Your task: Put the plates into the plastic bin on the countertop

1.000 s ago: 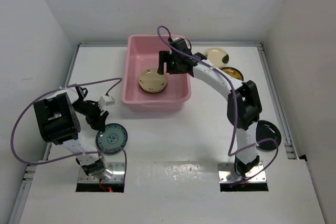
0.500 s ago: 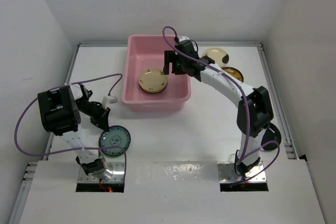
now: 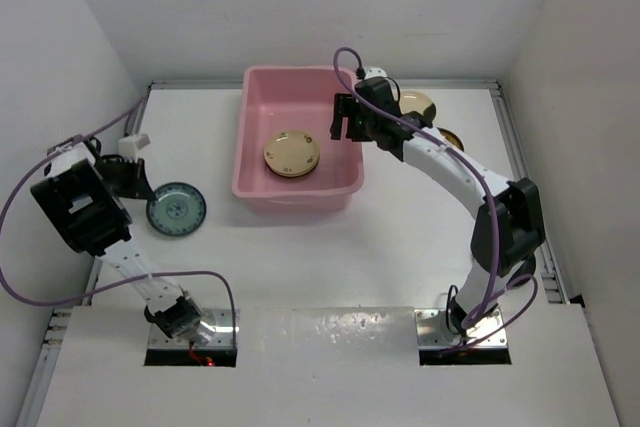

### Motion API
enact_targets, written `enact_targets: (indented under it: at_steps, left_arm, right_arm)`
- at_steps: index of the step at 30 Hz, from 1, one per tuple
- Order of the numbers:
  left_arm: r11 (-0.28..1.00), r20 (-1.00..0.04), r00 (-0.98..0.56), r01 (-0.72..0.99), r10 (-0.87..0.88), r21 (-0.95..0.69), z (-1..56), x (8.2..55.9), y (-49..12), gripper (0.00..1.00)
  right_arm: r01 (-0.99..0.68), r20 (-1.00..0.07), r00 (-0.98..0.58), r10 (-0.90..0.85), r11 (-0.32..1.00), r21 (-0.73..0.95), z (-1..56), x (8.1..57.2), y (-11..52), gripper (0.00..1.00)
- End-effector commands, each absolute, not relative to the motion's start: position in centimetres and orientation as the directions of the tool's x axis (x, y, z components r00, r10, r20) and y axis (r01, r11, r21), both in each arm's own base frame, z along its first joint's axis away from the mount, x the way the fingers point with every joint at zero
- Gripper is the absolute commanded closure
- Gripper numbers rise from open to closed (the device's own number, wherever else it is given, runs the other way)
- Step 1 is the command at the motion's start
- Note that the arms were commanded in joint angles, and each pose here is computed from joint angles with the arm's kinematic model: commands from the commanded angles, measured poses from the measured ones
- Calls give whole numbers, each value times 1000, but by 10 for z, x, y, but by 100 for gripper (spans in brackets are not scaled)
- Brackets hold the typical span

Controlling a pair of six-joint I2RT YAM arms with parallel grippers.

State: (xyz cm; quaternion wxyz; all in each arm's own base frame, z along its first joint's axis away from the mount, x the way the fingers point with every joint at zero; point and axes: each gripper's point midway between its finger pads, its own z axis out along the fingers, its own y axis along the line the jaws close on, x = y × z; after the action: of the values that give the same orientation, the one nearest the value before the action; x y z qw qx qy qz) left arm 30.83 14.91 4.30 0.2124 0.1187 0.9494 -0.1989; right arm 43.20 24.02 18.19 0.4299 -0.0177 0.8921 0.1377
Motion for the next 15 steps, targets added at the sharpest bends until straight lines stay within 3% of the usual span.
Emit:
enact_targets:
  at_steps: [1, 5, 9, 15]
  left_arm:
    - [909, -601, -797, 294, 62, -296, 100, 349, 153, 100]
    - [918, -725, -688, 286, -3, -276, 170, 384, 146, 100]
    - [939, -851, -523, 313, 45, -143, 249, 420, 135, 100]
    - [883, -933, -348, 462, 88, -88, 338, 456, 51, 100]
  right_arm:
    - [-133, -808, -571, 144, 955, 265, 211, 432, 233, 20]
    - [-110, -805, -567, 175, 952, 285, 213, 428, 225, 20]
    - [-82, -808, -551, 211, 949, 304, 222, 425, 210, 20]
    - [-17, -804, -535, 260, 948, 318, 225, 418, 175, 18]
